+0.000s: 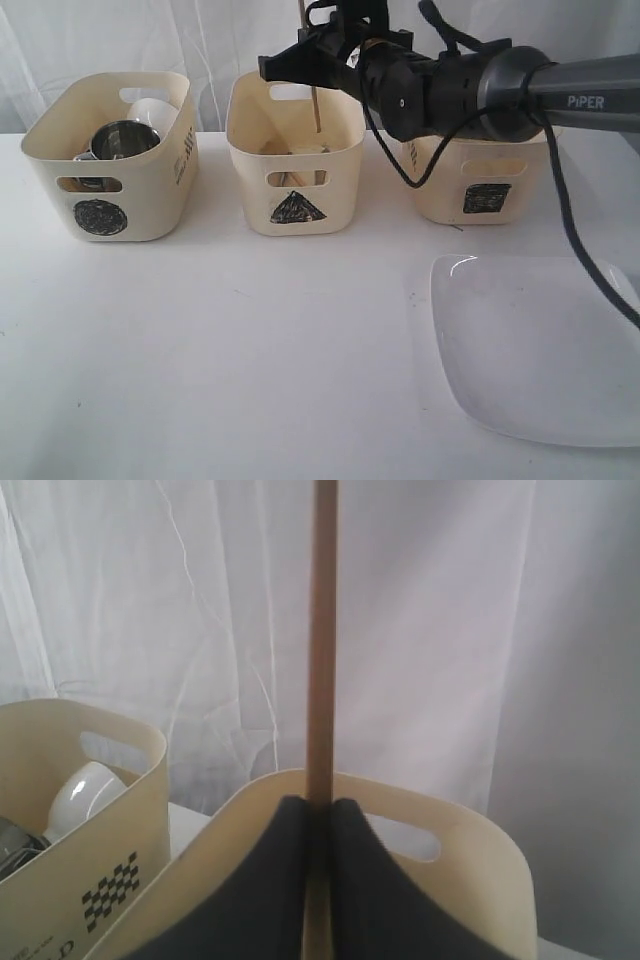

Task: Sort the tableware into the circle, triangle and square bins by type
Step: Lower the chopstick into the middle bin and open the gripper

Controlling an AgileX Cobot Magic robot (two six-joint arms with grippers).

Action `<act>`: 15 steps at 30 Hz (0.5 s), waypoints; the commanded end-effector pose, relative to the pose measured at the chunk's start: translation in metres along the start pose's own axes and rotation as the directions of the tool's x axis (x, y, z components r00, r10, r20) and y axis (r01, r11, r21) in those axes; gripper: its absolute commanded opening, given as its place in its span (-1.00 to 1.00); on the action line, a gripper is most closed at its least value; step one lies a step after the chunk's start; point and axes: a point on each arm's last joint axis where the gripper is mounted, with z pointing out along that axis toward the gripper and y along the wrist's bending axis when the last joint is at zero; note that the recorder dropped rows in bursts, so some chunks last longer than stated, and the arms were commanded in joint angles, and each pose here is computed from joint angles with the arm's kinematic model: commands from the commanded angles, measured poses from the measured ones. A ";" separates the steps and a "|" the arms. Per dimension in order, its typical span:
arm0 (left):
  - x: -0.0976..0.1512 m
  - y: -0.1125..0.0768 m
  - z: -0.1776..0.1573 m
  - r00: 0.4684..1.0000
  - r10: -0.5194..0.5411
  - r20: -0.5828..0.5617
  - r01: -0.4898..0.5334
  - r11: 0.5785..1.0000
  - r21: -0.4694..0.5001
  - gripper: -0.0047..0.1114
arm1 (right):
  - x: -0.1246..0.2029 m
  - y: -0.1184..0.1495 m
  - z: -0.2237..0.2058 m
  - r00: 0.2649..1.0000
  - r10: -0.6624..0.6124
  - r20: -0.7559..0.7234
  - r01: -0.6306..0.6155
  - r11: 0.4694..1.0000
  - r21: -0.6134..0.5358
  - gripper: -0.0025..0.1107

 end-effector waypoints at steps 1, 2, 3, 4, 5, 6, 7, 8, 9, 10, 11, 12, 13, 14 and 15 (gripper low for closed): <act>0.001 0.000 0.000 1.000 -0.017 0.006 0.017 1.000 0.002 -0.69 | -0.001 -0.004 0.005 0.999 -0.005 -0.042 0.006 1.000 0.002 -0.96; 0.001 0.000 0.000 1.000 -0.017 0.006 0.017 1.000 0.002 -0.69 | 0.001 -0.004 0.006 0.999 -0.003 -0.052 0.003 1.000 0.001 -0.96; 0.001 0.000 0.000 1.000 -0.017 0.006 0.017 1.000 0.002 -0.69 | 0.002 -0.004 0.007 0.998 0.004 -0.062 -0.004 1.000 0.002 -0.96; 0.001 0.000 0.000 1.000 -0.017 0.006 0.017 1.000 0.002 -0.69 | 0.004 -0.004 0.008 0.998 0.009 -0.067 -0.009 1.000 0.003 -0.96; 0.001 0.000 0.000 1.000 -0.017 0.006 0.017 1.000 0.002 -0.69 | 0.004 -0.004 0.008 0.998 0.014 -0.067 -0.013 1.000 0.004 -0.95; 0.001 0.000 0.000 1.000 -0.017 0.006 0.017 1.000 0.002 -0.69 | 0.005 -0.004 0.009 0.998 0.013 -0.069 -0.013 1.000 0.004 -0.93; 0.001 0.000 0.000 1.000 -0.017 0.006 0.017 1.000 0.002 -0.69 | 0.006 -0.004 0.009 0.997 0.013 -0.072 -0.013 1.000 0.004 -0.89; 0.001 0.000 0.000 1.000 -0.017 0.006 0.017 1.000 0.002 -0.69 | 0.006 -0.004 0.009 0.997 0.013 -0.072 -0.013 1.000 0.004 -0.82; 0.001 0.000 0.000 1.000 -0.017 0.006 0.017 1.000 0.002 -0.69 | 0.009 -0.004 0.010 0.997 0.016 -0.078 -0.015 1.000 0.005 -0.74; 0.001 0.000 0.000 1.000 -0.017 0.006 0.017 1.000 0.002 -0.69 | 0.009 -0.004 0.010 0.997 0.018 -0.078 -0.017 1.000 0.005 -0.67; 0.001 0.000 0.000 1.000 -0.017 0.006 0.017 1.000 0.002 -0.69 | 0.009 -0.004 0.010 0.997 0.019 -0.077 -0.019 1.000 0.006 -0.56; 0.001 0.000 0.000 1.000 -0.017 0.006 0.017 1.000 0.002 -0.69 | 0.009 -0.004 0.010 0.997 0.019 -0.077 -0.019 1.000 0.007 -0.46; 0.001 0.000 0.000 1.000 -0.017 0.006 0.017 1.000 0.002 -0.69 | 0.010 -0.004 0.010 0.997 0.019 -0.073 -0.019 1.000 0.007 -0.37; 0.001 0.000 0.000 1.000 -0.017 0.006 0.017 1.000 0.002 -0.69 | 0.010 -0.004 0.011 0.997 0.019 -0.071 -0.019 1.000 0.008 -0.28; 0.001 0.000 0.000 1.000 -0.017 0.006 0.017 1.000 0.002 -0.69 | 0.009 -0.004 0.011 0.998 0.019 -0.066 -0.019 1.000 0.008 -0.20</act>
